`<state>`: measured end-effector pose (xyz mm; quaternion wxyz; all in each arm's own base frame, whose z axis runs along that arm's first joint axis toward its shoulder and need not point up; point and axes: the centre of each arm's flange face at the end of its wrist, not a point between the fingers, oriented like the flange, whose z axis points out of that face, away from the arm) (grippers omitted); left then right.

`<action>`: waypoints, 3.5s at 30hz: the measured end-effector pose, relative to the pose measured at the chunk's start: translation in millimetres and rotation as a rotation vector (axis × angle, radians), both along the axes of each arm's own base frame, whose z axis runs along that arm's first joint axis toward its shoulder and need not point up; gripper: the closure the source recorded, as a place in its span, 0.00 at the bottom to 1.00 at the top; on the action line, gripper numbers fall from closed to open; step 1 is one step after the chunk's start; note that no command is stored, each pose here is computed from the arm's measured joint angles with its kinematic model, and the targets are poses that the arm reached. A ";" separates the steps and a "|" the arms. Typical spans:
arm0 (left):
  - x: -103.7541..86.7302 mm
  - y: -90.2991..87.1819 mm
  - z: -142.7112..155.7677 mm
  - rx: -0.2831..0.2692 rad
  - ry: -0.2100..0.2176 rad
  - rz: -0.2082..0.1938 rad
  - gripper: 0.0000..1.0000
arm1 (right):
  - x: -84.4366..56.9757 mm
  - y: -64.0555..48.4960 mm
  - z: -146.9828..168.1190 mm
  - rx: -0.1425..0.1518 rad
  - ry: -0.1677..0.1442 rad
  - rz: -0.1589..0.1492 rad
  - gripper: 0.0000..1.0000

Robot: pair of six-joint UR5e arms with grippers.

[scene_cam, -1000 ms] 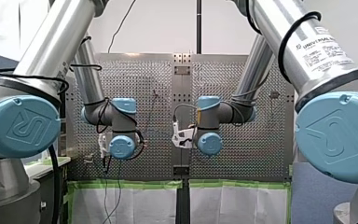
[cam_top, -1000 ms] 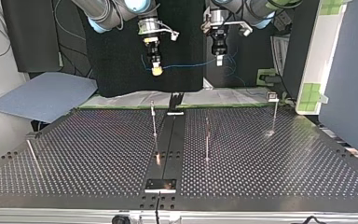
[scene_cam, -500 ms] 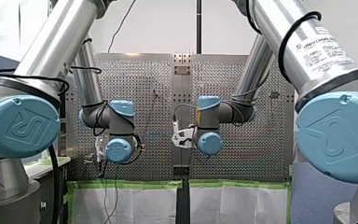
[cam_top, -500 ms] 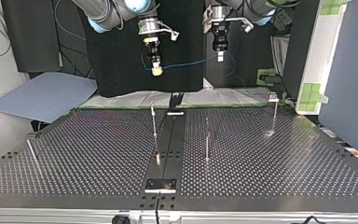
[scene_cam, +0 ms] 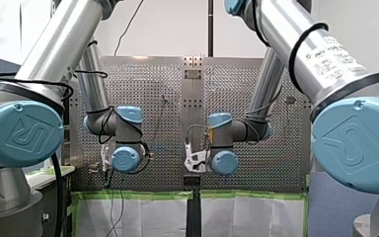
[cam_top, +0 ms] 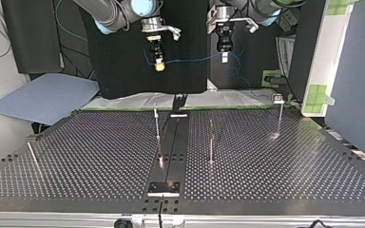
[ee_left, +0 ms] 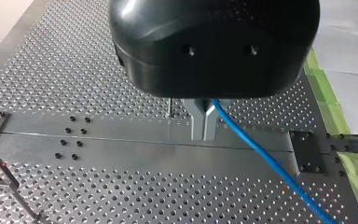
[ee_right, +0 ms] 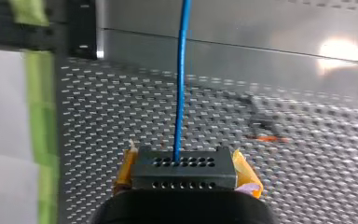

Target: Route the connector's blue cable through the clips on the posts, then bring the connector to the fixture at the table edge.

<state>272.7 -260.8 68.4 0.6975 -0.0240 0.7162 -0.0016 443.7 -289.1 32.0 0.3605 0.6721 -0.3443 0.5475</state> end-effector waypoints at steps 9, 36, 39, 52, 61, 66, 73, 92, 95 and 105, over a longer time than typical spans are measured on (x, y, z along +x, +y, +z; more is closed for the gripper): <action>0.0 0.0 0.0 0.000 0.000 0.000 1.00 | -7.7 7.5 -36.1 0.052 0.052 0.000 1.00; 7.8 -66.6 50.6 -0.069 -0.049 0.020 1.00 | 17.2 -21.7 56.9 0.086 -0.134 0.008 1.00; 16.4 -68.0 64.6 -0.074 -0.066 0.047 1.00 | 18.1 -26.4 71.2 0.084 -0.147 0.012 1.00; 39.5 -55.0 119.3 -0.076 -0.099 0.116 1.00 | 23.8 -56.5 148.6 0.035 -0.208 0.029 1.00; 51.0 -44.8 133.7 -0.054 -0.106 0.132 1.00 | 23.9 -71.4 204.5 -0.014 -0.254 0.058 1.00; 62.2 -45.4 139.2 -0.048 -0.112 0.108 1.00 | 23.2 -77.3 237.3 -0.049 -0.283 0.076 1.00; 74.3 -44.8 145.4 -0.032 -0.112 0.091 1.00 | 13.7 -81.8 272.5 -0.089 -0.314 0.076 1.00; 143.0 -9.0 173.5 -0.016 -0.142 0.123 1.00 | -0.3 -103.9 254.0 -0.059 -0.287 0.051 1.00; 153.8 -2.4 179.9 -0.019 -0.152 0.138 1.00 | 0.1 -107.7 247.0 -0.055 -0.286 0.057 1.00; 175.1 -0.3 198.0 -0.027 -0.179 0.115 1.00 | 4.0 -118.1 235.9 -0.057 -0.325 0.087 1.00</action>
